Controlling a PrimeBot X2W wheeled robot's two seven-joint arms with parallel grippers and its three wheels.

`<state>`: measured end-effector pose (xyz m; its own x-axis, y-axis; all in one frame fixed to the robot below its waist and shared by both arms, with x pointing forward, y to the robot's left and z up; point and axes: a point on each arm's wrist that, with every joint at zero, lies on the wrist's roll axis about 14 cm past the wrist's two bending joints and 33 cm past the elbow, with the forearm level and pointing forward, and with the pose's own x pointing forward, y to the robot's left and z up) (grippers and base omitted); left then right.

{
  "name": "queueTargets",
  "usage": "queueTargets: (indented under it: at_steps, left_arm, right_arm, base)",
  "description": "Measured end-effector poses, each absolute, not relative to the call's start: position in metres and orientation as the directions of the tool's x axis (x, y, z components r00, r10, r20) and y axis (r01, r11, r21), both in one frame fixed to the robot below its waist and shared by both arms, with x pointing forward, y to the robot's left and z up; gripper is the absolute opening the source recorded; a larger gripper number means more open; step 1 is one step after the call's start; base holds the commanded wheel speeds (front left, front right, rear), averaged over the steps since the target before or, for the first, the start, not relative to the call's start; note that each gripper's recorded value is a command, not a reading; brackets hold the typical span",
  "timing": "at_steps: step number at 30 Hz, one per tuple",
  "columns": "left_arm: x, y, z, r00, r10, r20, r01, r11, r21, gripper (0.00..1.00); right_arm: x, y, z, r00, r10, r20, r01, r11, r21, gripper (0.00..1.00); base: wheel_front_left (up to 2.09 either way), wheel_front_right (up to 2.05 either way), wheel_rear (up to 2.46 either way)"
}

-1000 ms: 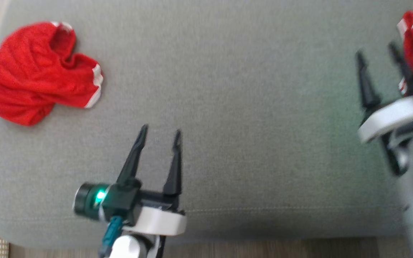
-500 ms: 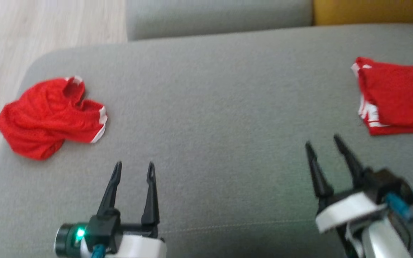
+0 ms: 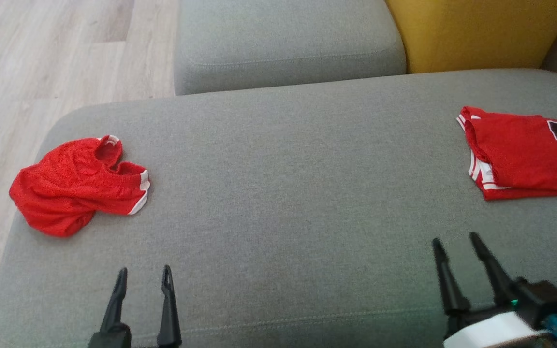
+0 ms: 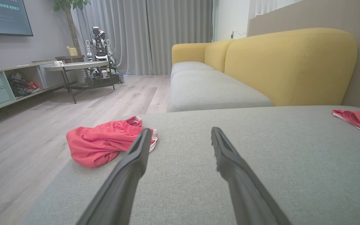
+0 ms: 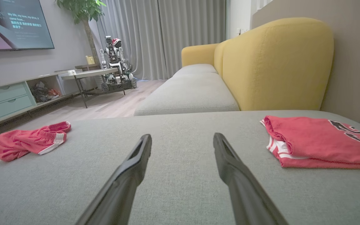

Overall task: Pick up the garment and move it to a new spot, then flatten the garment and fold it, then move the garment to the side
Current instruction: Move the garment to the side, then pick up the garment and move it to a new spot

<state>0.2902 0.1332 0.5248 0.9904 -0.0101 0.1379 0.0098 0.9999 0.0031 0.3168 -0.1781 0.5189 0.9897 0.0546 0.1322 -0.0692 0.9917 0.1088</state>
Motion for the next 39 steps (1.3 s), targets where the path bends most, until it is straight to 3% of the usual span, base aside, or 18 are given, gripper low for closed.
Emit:
queueTargets:
  at_steps: [25, 39]
  left_arm:
    - [0.281, 0.141, 0.520, 0.991, -0.006, 0.131, 0.002, 1.000, 0.031, 1.00]
    - [0.255, 0.182, 0.517, 0.976, 0.173, 0.131, -0.175, 0.984, 0.008, 1.00]
  right_arm:
    - [0.315, -0.179, 0.529, 0.985, 0.047, 0.167, -0.070, 0.989, 0.134, 1.00]
    - [0.331, -0.111, 0.518, 0.958, 0.260, 0.124, -0.277, 0.949, 0.149, 1.00]
  base:
    - [0.00, 0.00, 0.00]
    - [0.00, 0.00, 0.00]
